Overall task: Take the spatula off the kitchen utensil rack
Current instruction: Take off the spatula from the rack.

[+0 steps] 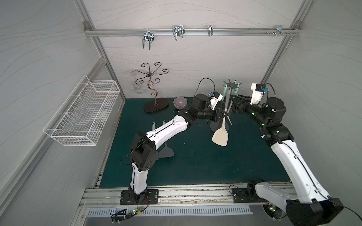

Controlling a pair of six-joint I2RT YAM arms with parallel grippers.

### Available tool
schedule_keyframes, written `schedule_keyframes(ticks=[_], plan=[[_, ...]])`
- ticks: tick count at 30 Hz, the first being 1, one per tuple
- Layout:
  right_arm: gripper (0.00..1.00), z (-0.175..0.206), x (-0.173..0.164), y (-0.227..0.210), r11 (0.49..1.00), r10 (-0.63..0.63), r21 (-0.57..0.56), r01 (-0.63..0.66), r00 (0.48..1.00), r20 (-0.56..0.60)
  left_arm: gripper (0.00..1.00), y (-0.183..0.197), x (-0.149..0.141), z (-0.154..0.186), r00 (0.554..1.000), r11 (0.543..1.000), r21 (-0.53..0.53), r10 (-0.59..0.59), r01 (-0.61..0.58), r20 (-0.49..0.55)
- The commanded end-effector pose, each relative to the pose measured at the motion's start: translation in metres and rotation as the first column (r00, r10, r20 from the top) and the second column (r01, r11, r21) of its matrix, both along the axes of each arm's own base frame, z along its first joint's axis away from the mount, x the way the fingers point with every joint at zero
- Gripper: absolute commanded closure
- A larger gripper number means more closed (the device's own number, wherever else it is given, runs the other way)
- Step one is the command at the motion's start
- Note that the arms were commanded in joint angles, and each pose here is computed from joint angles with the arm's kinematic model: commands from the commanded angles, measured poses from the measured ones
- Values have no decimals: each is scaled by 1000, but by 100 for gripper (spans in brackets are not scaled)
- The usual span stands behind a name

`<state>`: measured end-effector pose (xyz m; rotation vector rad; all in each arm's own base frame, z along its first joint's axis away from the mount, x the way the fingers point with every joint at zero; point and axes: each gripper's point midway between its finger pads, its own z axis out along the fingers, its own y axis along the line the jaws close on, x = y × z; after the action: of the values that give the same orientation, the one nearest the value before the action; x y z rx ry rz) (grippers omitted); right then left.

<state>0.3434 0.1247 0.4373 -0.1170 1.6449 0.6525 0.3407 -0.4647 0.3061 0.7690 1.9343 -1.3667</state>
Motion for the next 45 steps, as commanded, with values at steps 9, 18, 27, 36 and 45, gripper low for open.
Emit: schedule_keyframes(ticks=[9,18,27,36,45], plan=[[91,49,46,3,1000,-29,-3,29,991,-129,100,12,1,36,986,1000,-2,-28,29,162],[100,-4,93,21,1000,22,0,-23,960,-281,100,17,6,38,987,999,10,-43,41,157],[100,-32,97,3,999,-47,-37,37,947,-318,100,25,6,49,979,999,-30,-38,45,199],[100,-57,101,3,997,-53,-69,29,929,-367,100,44,4,80,957,986,-160,-6,54,289],[100,-65,97,1,997,-57,-72,32,924,-377,100,30,4,96,950,967,-208,-78,145,302]])
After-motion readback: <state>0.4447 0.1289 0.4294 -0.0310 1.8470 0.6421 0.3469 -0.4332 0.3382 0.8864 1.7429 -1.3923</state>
